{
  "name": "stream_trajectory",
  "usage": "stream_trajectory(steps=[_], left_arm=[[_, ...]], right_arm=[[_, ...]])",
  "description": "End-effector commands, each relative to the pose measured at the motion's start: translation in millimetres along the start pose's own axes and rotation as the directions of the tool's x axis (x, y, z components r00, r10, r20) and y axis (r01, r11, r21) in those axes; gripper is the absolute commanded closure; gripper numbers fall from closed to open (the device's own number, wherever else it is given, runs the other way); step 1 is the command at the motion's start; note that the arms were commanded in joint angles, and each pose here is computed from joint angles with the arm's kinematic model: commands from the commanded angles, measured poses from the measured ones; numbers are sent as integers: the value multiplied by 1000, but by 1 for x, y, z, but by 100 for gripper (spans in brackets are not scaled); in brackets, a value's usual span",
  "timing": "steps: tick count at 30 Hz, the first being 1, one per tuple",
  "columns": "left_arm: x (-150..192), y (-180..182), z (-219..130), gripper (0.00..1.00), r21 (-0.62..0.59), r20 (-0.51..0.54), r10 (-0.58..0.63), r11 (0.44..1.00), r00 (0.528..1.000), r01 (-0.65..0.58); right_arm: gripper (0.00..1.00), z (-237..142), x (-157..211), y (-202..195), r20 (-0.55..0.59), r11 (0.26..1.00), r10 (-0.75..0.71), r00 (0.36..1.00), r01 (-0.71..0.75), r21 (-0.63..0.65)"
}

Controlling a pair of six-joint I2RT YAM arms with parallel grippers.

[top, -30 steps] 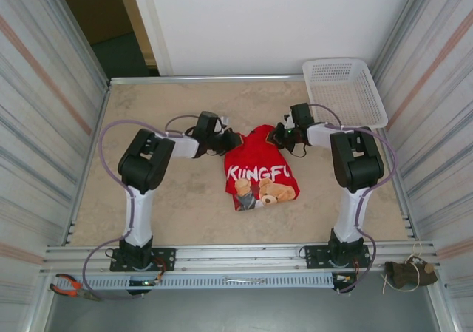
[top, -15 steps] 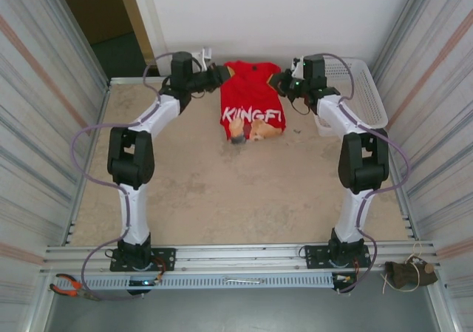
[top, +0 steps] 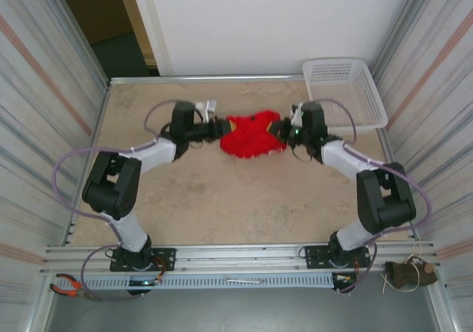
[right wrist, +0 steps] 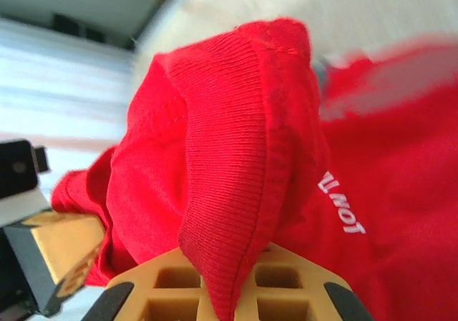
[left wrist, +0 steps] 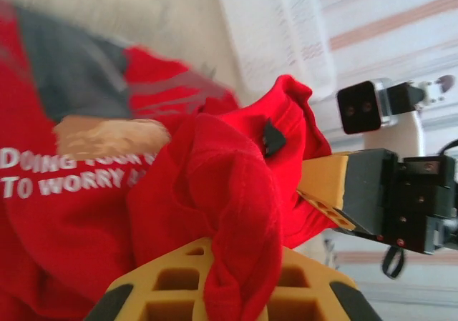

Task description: Fold the inside-out t-shirt

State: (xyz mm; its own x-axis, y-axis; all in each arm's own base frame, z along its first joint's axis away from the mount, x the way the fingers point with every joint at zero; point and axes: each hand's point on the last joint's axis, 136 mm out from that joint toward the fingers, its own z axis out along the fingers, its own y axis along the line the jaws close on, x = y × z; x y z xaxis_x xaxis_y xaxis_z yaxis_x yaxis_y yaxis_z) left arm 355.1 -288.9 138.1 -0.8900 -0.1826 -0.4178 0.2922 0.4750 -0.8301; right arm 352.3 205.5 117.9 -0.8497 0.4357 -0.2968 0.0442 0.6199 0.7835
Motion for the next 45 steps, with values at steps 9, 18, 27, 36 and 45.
stream_trajectory(steps=[9, 18, 27, 36, 45], left_arm=[[-40, -15, 10, 100, -186, 95, 380, 915, 920, -359], [-71, 41, 68, 100, -307, -9, 408, 868, 913, -391], [-74, 105, 93, 97, -400, -37, 309, 867, 950, -297], [-139, 36, 41, 22, -311, 128, 311, 914, 942, -260], [-89, -39, 42, 1, -16, 153, 143, 990, 978, -142]], right_arm=[[100, -21, -41, -9, 253, 970, -208, 945, 166, 179], [100, 4, -72, -56, 288, 941, -134, 948, 31, 338], [83, 29, -86, -99, 232, 892, -86, 969, -29, 452], [49, -37, -107, -46, 293, 936, -146, 945, 35, 351], [83, -7, -71, 1, 192, 990, -95, 977, 73, 121]])
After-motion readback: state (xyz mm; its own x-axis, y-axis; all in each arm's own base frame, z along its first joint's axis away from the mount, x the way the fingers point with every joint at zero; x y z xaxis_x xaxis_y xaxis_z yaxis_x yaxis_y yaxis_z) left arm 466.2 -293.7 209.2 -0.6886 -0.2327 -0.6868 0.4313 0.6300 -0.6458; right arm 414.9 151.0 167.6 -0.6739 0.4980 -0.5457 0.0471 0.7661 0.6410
